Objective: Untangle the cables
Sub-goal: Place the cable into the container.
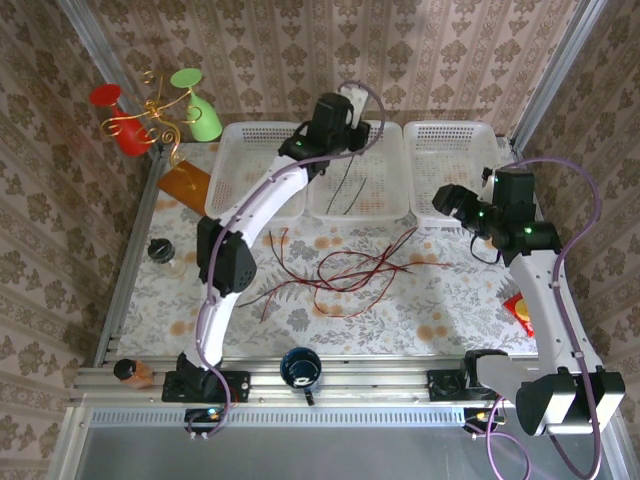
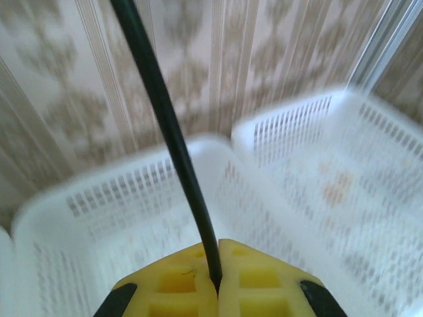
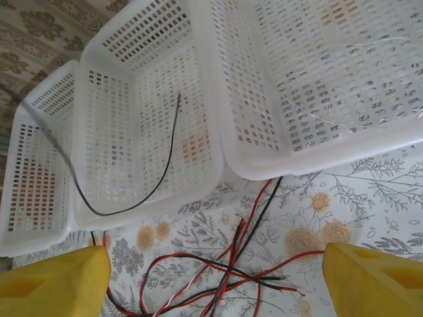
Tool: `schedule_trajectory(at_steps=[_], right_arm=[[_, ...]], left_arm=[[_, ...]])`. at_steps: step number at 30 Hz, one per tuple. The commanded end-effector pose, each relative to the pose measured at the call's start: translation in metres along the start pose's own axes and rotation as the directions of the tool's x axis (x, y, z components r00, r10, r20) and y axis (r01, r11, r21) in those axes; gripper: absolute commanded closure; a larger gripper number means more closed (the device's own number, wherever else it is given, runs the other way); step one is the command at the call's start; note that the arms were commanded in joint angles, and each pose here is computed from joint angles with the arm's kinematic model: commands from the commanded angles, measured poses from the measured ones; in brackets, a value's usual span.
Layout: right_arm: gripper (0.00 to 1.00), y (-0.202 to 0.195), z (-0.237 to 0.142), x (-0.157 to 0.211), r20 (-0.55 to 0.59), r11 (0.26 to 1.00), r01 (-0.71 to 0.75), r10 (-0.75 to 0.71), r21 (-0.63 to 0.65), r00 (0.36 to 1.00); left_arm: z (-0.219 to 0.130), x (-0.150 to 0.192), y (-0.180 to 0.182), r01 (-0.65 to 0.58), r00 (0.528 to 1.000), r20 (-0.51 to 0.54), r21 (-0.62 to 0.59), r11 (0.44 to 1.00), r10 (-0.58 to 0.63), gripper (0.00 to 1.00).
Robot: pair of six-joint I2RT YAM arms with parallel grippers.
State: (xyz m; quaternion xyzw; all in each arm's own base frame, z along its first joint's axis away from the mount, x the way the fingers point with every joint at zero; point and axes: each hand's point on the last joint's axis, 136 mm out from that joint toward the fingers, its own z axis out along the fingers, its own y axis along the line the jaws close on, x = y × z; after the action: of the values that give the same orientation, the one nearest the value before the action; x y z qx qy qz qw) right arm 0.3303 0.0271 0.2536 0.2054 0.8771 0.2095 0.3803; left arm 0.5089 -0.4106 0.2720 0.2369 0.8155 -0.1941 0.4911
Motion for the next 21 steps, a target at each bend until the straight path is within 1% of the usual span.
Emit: schedule_trajectory(at_steps=[1,4,10,14,17,21], right_arm=[[0.15,-0.004,-0.004,0.016,-0.040,1.000,0.005,-0.005,-0.005,0.999],[0.16,-0.007,-0.004,0.021,-0.051,1.000,0.005,-0.005,-0.001,0.999],[0.16,-0.009,-0.006,0.030,-0.065,1.000,-0.005,0.005,-0.005,0.998],[0.16,-0.010,-0.006,0.034,-0.076,1.000,-0.009,0.008,-0.005,0.997],[0.16,-0.010,-0.007,0.035,-0.080,1.000,-0.008,0.007,-0.004,0.997],[0.16,-0.009,-0.007,0.033,-0.077,1.000,-0.011,0.011,-0.008,0.997]], left_arm=[[0.019,0.062,0.001,0.066,0.975,-0.210,-0.006,0.998,-0.066,1.00],[0.034,0.093,-0.001,0.105,0.950,-0.295,0.002,0.995,-0.099,1.00],[0.054,0.135,0.005,0.150,0.902,-0.406,-0.027,0.988,-0.148,1.00],[0.062,0.151,0.007,0.163,0.886,-0.434,-0.036,0.986,-0.162,1.00],[0.065,0.157,0.010,0.173,0.880,-0.442,-0.047,0.984,-0.176,0.93],[0.073,0.163,0.017,0.208,0.871,-0.444,-0.054,0.977,-0.210,0.94]])
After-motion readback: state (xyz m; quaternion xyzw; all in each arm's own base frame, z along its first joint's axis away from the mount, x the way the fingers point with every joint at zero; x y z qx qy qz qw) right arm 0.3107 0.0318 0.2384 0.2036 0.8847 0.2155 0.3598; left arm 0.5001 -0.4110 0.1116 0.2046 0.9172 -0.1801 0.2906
